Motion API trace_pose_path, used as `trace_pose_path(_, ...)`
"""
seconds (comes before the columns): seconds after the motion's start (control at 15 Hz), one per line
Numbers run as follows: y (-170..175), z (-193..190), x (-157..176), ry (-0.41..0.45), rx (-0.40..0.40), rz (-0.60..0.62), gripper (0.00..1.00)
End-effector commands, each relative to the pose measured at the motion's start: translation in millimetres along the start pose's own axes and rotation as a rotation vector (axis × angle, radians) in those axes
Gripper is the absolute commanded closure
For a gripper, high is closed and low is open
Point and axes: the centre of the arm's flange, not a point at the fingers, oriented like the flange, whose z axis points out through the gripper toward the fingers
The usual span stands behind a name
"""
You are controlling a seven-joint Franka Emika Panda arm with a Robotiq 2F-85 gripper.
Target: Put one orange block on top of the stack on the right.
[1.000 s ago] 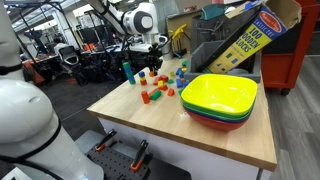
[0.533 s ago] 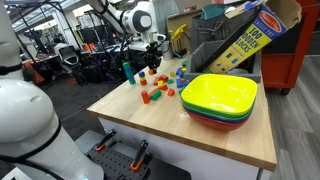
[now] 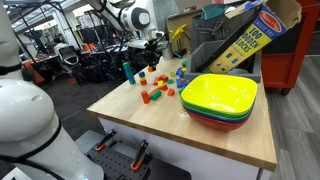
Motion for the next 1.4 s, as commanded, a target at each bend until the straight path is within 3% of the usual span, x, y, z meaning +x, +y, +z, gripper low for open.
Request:
trace_pose_path(0.0,0.0,0.0,0.0,0.0,0.0,0.0,0.71)
trace_pose_path(0.07,0.0,0.0,0.0,0.0,0.0,0.0,0.93)
trace_pose_path(0.87,-25.0,-33.5,-11.7,0.051,0.014,-0.013,0.93)
trace_pose_path(1.33,-51.9,-39.3,-24.2,0.073,-0.032,-0.02,0.93)
